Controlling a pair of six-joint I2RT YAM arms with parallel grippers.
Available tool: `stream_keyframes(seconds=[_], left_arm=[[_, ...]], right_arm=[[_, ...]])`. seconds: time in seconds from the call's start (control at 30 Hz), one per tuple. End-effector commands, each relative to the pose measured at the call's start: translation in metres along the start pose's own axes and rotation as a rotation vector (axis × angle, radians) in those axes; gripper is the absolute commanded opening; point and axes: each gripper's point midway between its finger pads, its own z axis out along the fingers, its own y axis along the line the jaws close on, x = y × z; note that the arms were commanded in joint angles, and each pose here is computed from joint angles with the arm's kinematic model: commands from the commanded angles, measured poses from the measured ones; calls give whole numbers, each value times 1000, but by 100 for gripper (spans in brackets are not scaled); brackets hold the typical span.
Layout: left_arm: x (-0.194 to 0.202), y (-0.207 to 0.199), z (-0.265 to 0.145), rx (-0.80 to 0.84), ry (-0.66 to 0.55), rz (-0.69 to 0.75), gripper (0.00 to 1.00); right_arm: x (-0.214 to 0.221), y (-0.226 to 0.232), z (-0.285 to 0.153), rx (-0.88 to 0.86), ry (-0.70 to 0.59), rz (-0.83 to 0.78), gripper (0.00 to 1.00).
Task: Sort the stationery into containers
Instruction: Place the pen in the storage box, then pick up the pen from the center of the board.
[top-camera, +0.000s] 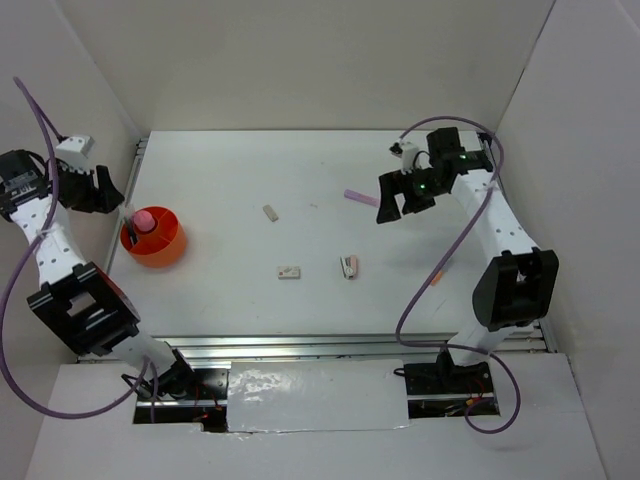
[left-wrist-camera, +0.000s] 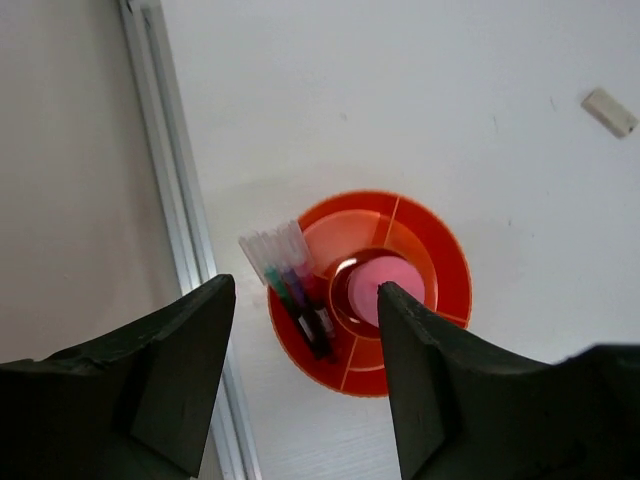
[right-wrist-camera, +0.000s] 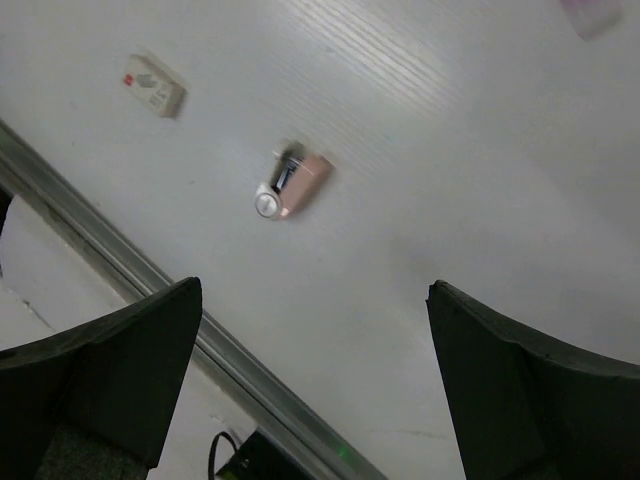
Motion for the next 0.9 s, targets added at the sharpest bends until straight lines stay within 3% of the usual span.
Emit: stream_keyframes(seconds=[0.0, 0.17, 0.33, 0.43, 0.63, 0.77, 0.87], left_arm=[[-78, -21, -36, -46, -198, 137, 71], [-105, -73, -42, -71, -259, 313, 70], [-103, -117, -45, -78, -295, 422, 73], [-101, -136, -45, -39, -309, 464, 74], [-80, -171, -43, 167, -297, 593, 77], [-80, -183, -43, 235, -309, 582, 76], [-81, -185, -37, 270, -307, 554, 76]], right_arm=[[7, -31, -30, 170, -54, 132, 99], [53, -96, -53, 407, 23, 383, 94], [101, -124, -45, 503, 166, 516, 88], [119, -120, -37, 422, 239, 401, 88], [131, -123, -52, 278, 342, -28, 82], [132, -138, -67, 263, 415, -368, 82], [135, -146, -71, 263, 446, -532, 86]])
